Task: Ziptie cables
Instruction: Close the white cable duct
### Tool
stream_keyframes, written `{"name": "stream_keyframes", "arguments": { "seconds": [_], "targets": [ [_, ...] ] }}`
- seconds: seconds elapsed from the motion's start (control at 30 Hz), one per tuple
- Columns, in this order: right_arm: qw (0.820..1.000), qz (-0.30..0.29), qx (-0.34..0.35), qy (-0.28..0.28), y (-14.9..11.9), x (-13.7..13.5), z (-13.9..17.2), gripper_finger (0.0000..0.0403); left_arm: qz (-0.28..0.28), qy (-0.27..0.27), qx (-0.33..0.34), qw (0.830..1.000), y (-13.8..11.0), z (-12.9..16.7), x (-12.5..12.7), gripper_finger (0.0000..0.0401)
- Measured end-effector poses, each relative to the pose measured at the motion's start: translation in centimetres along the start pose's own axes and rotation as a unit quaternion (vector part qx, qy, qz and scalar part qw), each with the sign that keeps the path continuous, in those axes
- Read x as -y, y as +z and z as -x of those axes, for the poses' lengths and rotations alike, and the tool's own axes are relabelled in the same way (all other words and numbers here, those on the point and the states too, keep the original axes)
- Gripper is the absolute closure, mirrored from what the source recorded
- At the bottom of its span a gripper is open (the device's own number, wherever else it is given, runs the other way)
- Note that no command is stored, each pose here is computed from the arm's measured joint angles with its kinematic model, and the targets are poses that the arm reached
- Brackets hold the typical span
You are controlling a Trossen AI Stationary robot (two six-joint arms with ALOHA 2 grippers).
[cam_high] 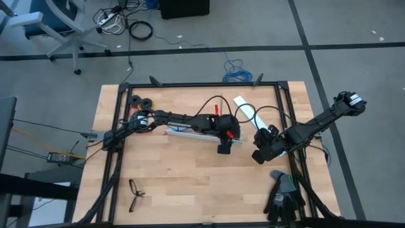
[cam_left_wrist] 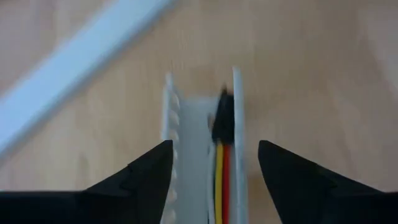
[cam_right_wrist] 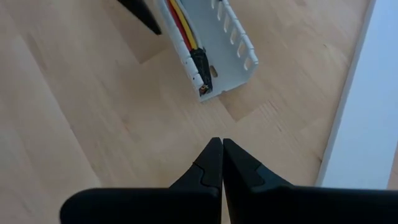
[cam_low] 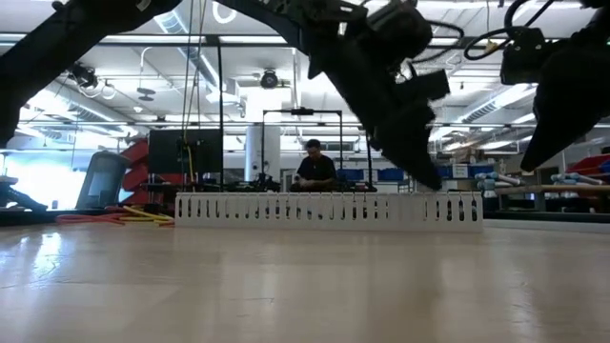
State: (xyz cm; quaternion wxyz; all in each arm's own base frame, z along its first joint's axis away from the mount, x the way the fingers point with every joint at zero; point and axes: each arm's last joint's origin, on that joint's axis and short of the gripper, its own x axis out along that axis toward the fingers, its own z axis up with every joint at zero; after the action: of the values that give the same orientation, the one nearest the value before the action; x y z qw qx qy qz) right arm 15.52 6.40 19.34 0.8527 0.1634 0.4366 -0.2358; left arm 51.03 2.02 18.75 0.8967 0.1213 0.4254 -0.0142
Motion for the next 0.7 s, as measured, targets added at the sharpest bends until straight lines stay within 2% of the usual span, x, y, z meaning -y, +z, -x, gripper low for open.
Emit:
{"name": "stream_keyframes", "arguments": {
  "seconds": [0.13, 0.3, 0.6, 0.7],
  "targets": [
    [1.000, -0.007, 0.002, -0.001, 0.0, 0.0, 0.0, 0.0403, -0.004, 0.010, -0.021, 1.000, -0.7, -1.3, 0.6, 0.0116],
    [1.000, -0.007, 0.002, 0.002, -0.1, -0.1, 0.1, 0.0403, -0.009, 0.011, -0.015, 1.000, -0.6, -1.5, 1.1, 0.0076],
    [1.000, -0.007, 0.002, 0.004, -0.1, -0.1, 0.1, 0.0403, -0.031, 0.017, 0.012, 0.999, 0.1, -1.2, 1.3, 0.0066],
    [1.000, -0.001, 0.020, -0.015, 0.0, 0.1, 0.1, 0.0403, -0.030, 0.020, 0.025, 0.999, 0.4, -1.2, 1.1, 0.0066]
  ]
}}
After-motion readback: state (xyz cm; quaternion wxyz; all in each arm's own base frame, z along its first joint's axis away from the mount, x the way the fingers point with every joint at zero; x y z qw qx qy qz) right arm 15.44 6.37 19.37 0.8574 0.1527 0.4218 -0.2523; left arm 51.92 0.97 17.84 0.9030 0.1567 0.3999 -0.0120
